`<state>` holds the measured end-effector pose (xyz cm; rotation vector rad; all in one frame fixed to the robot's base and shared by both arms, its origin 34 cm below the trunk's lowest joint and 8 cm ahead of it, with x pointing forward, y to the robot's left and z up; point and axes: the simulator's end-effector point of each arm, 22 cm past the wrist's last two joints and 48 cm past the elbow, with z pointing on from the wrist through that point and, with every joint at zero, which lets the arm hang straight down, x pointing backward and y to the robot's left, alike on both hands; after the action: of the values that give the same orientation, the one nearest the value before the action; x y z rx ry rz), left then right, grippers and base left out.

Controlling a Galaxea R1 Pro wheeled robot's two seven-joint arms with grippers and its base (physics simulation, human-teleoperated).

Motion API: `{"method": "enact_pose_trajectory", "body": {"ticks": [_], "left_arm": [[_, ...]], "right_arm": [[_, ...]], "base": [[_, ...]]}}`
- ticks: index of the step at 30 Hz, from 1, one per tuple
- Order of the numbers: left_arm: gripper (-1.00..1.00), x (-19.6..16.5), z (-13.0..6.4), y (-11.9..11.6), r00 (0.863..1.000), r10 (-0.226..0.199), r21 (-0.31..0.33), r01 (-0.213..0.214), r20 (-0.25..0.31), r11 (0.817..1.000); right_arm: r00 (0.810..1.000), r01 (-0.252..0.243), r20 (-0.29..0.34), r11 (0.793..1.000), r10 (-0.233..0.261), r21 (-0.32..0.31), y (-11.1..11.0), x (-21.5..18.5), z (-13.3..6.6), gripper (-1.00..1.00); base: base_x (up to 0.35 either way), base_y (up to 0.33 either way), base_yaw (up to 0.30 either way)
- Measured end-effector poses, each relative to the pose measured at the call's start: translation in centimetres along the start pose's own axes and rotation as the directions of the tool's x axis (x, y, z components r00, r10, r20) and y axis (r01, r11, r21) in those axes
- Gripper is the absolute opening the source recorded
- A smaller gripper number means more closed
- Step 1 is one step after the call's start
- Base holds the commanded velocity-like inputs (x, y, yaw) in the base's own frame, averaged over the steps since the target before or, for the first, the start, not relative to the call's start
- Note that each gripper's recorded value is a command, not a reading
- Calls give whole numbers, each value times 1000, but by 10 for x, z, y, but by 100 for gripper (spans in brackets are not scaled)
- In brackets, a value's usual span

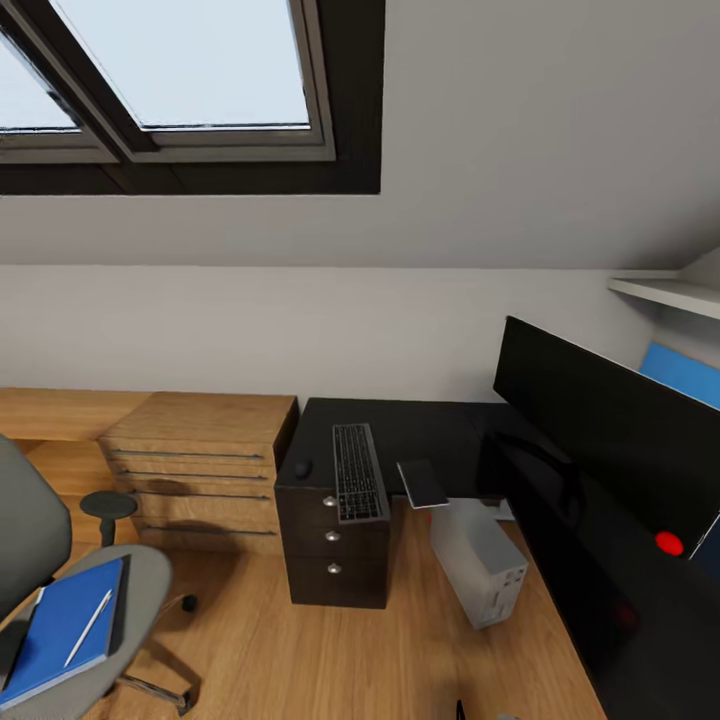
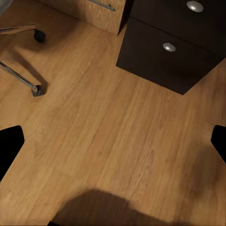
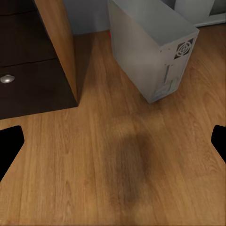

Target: In the bedroom, organize the workspace by keeping the computer under the desk, ensuring the monitor is on the desk, placing the keyboard on the desk next to the monitor, placing the mouse on the desk next to the keyboard, moving the folder from the swivel chair onto the desk next to the mouse, stacking the notebook on top of the folder with the pen on top of the notebook, and positioning the swivel chair next to the desk.

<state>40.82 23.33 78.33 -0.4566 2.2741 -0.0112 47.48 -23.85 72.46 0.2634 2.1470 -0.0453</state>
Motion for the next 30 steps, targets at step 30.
{"method": "enact_pose_trajectory", "body": {"ticks": [30], "left_arm": [[100,1,-11,4,1000,2,-9,-2,-10,1000]], "right_arm": [[989,-29,142,999,32,-28,16,-74,13,100]], "base": [[0,0,6]]}}
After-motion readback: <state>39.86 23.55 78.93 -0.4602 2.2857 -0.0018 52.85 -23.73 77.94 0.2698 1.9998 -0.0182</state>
